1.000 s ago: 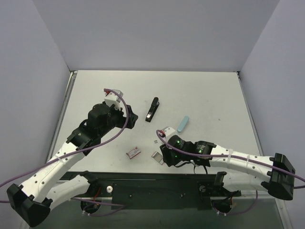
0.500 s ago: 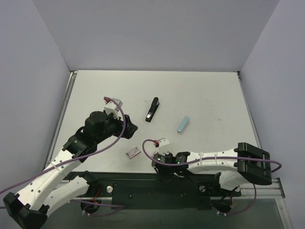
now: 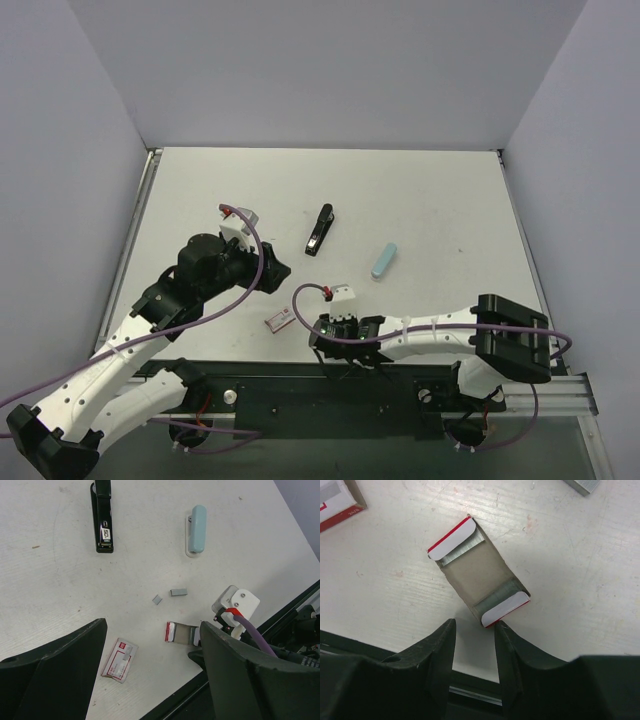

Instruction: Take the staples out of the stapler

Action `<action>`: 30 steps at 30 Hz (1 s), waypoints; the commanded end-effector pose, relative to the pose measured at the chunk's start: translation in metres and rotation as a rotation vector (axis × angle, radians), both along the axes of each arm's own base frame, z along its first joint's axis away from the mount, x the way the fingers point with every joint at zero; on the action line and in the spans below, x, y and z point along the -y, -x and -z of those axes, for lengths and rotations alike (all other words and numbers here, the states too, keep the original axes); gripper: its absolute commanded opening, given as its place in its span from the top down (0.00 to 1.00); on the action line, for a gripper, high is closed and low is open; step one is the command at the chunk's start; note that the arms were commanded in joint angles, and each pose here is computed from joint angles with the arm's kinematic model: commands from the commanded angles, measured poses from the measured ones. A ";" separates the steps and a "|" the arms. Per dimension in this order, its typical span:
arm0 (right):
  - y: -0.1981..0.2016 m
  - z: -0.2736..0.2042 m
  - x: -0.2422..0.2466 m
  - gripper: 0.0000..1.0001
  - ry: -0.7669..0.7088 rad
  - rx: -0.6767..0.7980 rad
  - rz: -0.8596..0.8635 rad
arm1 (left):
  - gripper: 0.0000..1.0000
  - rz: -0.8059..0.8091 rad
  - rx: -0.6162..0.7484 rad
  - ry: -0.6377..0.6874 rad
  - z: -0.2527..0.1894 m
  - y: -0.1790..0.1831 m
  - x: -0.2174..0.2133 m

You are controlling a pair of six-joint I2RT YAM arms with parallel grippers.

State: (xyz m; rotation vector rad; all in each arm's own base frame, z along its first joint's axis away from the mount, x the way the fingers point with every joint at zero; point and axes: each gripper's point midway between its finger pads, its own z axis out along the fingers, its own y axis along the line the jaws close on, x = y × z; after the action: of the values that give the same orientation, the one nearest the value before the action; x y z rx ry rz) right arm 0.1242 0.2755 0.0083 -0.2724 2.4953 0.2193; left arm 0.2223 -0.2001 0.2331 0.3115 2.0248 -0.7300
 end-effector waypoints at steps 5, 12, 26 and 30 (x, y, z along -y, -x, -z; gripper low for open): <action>-0.016 0.005 0.020 0.67 0.080 0.013 0.032 | 0.14 0.011 0.021 0.024 -0.009 0.001 0.001; -0.024 0.009 0.020 0.66 0.071 -0.019 -0.042 | 0.14 0.008 0.021 0.020 -0.009 0.001 0.000; -0.047 0.009 0.023 0.66 0.129 -0.015 -0.100 | 0.15 0.004 0.012 0.023 -0.005 0.000 -0.002; -0.051 0.008 0.031 0.66 0.159 -0.013 -0.093 | 0.15 0.000 0.014 0.027 -0.006 -0.001 -0.002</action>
State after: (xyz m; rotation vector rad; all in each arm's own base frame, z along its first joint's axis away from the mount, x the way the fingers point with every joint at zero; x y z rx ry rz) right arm 0.1767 0.2652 0.0079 -0.3982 2.4769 0.1821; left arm 0.2230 -0.1975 0.2291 0.3046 2.0354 -0.7280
